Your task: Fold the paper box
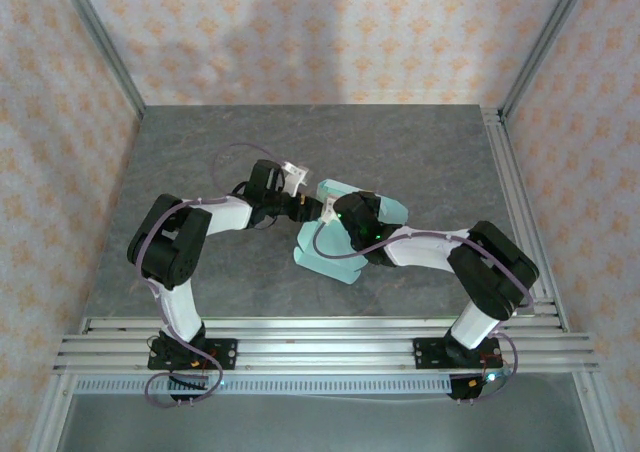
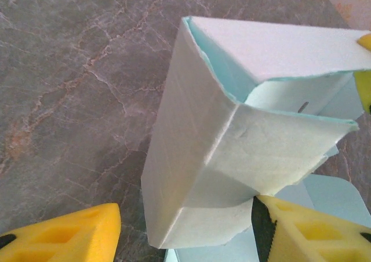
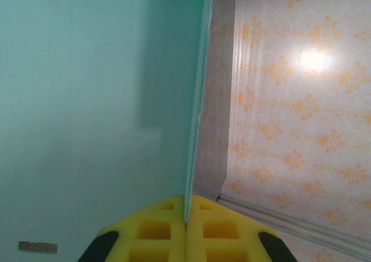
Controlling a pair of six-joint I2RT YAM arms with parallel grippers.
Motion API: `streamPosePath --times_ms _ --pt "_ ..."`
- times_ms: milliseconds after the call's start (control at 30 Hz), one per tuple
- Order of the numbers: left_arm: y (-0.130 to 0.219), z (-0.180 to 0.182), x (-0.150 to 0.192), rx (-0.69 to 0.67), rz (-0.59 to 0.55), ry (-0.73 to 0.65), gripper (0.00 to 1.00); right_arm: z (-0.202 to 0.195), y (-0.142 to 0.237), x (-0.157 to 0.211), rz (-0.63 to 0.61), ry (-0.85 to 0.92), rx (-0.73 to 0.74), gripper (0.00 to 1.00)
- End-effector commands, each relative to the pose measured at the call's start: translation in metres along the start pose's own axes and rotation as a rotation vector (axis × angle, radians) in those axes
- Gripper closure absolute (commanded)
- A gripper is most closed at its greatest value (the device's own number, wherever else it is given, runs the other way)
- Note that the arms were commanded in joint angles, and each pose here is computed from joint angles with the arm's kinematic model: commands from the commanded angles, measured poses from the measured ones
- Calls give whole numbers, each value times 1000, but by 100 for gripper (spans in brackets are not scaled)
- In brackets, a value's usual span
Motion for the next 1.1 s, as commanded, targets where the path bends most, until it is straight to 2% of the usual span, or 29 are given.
streamPosePath --times_ms 0,67,133,300,400,633,833,1067 --pt "-3 -4 -2 1 13 -30 38 2 1 -1 -27 12 -31 100" --pt "-1 -4 -3 -8 10 -30 38 -2 3 -1 -31 -17 -22 100" --pt "2 -3 -4 -29 0 -33 37 -9 2 1 19 -44 -18 100" --pt "5 -4 -7 -37 -26 -37 34 -20 -9 1 106 7 147 100" --pt "3 -2 -8 -44 -25 -36 33 -23 -13 -3 113 23 217 100" --pt "5 7 -8 -63 -48 -16 33 -19 -13 -8 62 36 202 100" --pt "39 7 -24 -98 -232 -5 31 -12 -13 -3 56 36 181 100" --pt "73 34 -38 -165 -412 111 31 -6 -14 -2 37 33 183 100"
Point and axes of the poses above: each hand's point on the last joint's axis, 136 mm out from that joint toward the fingers, its own y axis back along the fingers, its own z axis along the line the jaws close on, x = y × z, the point moved 5 cm from there along y, back along the fingers, and after that the axes turned 6 degrees about y, right-handed, at the moved point
